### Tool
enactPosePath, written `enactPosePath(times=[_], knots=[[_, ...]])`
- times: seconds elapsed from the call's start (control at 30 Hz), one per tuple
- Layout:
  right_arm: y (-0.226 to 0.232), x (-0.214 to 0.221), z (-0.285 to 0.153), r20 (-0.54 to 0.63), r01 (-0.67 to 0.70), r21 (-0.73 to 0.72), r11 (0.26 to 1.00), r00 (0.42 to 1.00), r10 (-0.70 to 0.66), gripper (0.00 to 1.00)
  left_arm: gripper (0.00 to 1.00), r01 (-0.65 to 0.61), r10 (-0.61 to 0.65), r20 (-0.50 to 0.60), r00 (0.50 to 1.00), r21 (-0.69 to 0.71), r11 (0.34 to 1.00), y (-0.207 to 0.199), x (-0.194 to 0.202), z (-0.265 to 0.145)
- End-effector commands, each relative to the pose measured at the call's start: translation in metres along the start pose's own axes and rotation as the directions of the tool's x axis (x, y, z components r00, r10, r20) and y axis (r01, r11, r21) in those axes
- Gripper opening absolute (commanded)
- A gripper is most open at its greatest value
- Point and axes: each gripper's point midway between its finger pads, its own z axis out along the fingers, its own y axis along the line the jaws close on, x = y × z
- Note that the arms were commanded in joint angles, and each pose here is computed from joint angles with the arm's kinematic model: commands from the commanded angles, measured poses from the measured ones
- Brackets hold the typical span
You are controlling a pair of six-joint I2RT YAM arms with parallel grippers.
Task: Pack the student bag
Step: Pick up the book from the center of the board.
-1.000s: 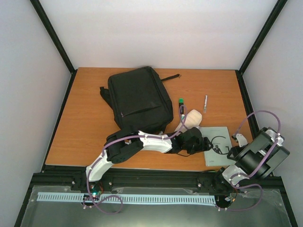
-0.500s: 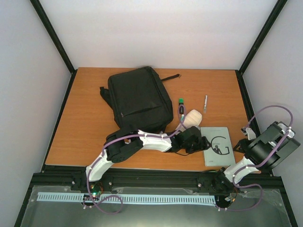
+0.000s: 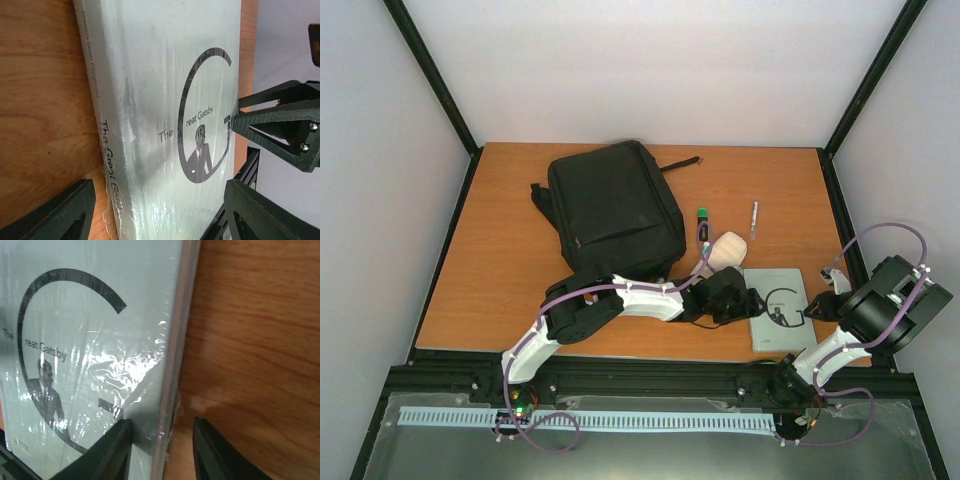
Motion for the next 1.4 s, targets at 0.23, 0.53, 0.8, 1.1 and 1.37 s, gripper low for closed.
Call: enactPosePath(times=[0.23, 0.53, 0.8, 1.1, 1.37], knots=[[-0.027, 0.010, 0.032, -0.043, -0.026, 0.077, 0.997, 0.999, 0.030, 0.16, 0.82, 0.013, -0.013, 0.003, 1.000, -0.079, 0.997, 0.027, -0.009, 0.013], [-0.029, 0.032, 0.050, -0.115, -0.043, 0.085, 0.995, 0.992, 0.053, 0.13, 0.82, 0.022, -0.013, -0.062, 0.998, 0.149, 0.989, -0.012, -0.004, 0.035], [-0.021, 0.035, 0.053, -0.111, -0.048, 0.060, 0.997, 0.992, 0.055, 0.14, 0.73, -0.122, 0.115, 0.043, 0.992, 0.469, 0.875, -0.098, -0.012, -0.015], [-0.017, 0.029, 0.047, -0.089, -0.046, 0.052, 0.998, 0.995, 0.050, 0.15, 0.39, -0.090, 0.081, 0.040, 0.996, 0.455, 0.886, -0.099, -0.013, -0.022], [-0.014, 0.024, 0.040, -0.063, -0.037, 0.054, 0.998, 0.997, 0.040, 0.16, 0.12, -0.120, 0.103, 0.061, 0.993, 0.463, 0.878, -0.105, -0.014, -0.030]])
